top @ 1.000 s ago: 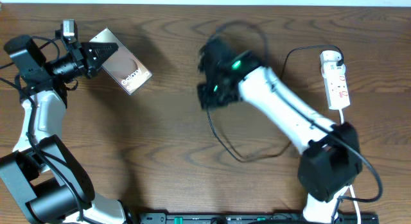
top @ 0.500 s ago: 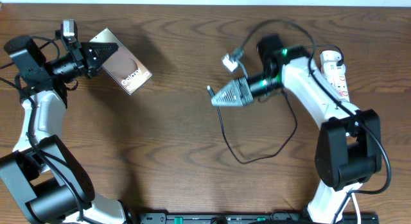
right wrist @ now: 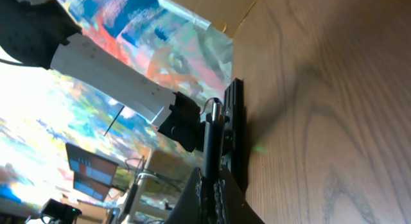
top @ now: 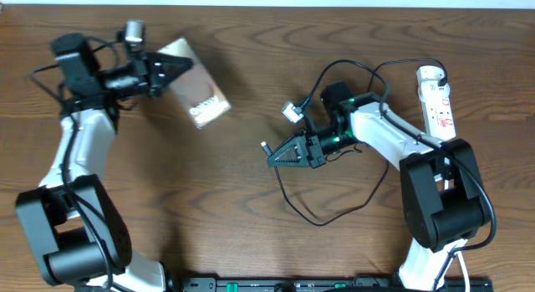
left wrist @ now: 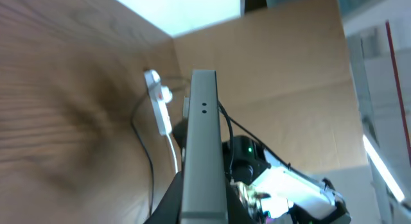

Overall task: Plug charger to phone and switch on socket
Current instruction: 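Align the held plug with the phone's bottom port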

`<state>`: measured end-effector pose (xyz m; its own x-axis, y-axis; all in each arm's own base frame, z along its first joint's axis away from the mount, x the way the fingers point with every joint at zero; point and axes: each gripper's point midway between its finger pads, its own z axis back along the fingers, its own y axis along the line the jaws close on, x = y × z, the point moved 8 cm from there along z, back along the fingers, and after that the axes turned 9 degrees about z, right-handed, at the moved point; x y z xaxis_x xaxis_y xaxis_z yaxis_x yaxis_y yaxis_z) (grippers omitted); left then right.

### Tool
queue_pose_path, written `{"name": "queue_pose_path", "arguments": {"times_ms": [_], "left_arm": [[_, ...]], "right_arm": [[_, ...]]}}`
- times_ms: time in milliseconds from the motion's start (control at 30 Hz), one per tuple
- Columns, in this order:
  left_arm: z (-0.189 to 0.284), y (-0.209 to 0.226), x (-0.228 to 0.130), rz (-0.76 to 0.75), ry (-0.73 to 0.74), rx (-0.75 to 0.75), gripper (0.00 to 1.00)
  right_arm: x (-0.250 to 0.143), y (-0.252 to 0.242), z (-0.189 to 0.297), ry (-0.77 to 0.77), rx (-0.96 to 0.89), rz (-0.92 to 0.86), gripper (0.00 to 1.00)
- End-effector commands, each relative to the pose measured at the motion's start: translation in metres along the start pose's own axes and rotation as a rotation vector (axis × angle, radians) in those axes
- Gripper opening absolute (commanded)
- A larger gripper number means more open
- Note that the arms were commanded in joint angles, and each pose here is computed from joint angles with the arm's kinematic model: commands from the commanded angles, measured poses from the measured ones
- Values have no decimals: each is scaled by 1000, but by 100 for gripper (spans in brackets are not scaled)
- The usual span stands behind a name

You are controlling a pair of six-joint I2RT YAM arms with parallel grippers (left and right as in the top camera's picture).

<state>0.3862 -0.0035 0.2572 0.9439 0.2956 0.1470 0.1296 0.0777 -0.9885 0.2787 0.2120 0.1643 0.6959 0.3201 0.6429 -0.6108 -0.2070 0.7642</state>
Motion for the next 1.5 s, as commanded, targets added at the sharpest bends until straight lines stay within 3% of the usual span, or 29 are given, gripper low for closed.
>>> {"name": "queue_pose_path", "arguments": {"times_ms": [0,300,700,1467], "left_arm": [[-20,-6,-9,-60,82,-29,7],[-54,-8,-24,-144,173,-51,7],[-57,19,-31,-91,110,17,7],[-58,19,-29,35,89,37,8]], "right_arm": [[1,6,-10,-8,50,42,1],[2,6,-17,7,65,81,1],[5,4,-17,4,63,136,1],[9,-1,-4,-24,35,127,1]]}}
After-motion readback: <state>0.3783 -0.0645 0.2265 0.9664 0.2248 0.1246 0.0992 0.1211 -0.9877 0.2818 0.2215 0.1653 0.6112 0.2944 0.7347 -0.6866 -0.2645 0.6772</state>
